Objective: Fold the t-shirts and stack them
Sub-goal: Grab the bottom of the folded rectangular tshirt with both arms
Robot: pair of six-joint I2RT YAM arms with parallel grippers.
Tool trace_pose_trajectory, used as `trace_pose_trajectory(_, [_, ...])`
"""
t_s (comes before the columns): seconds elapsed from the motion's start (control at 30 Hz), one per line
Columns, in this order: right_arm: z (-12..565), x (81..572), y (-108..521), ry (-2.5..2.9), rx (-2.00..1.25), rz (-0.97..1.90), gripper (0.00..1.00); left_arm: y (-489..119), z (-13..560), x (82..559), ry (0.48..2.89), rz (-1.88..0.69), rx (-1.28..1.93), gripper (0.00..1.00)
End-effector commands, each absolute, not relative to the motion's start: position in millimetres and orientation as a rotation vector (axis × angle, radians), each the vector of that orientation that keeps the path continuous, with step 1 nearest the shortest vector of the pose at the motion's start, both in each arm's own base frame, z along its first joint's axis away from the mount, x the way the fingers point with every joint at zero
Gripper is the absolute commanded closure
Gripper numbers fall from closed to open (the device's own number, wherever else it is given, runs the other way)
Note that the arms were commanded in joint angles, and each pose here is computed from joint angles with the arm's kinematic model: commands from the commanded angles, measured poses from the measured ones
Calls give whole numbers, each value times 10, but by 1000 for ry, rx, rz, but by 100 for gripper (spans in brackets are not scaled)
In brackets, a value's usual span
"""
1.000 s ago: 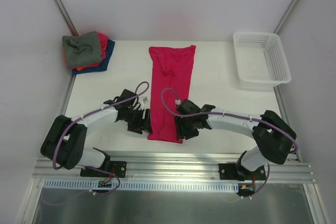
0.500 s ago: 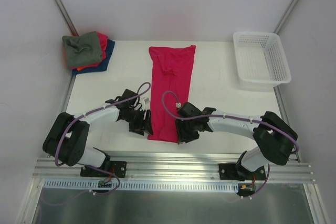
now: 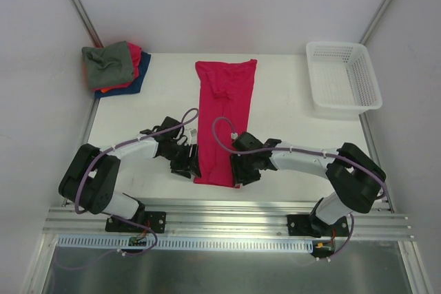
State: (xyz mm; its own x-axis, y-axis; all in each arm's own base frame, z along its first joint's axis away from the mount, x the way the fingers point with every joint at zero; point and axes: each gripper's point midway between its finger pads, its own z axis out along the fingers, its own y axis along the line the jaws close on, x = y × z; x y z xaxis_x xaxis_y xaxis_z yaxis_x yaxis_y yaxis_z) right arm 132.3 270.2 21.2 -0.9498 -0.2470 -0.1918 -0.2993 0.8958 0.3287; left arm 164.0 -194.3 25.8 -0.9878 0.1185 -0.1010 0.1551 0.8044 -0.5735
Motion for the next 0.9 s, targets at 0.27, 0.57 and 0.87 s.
trace_pose_trajectory(0.27, [323,1548,2863,2850,-409,593,56,-1945,223,1616,2936,-924,266,50])
trace_pose_trajectory(0.57, [313,1617,2996,2840,-435,655,69,-1944,209,1607,2940,-926,271,59])
trace_pose_trajectory(0.87, [368,1500,2948,2834,-479,700,85,-1992,188,1607,2954,-965,287,81])
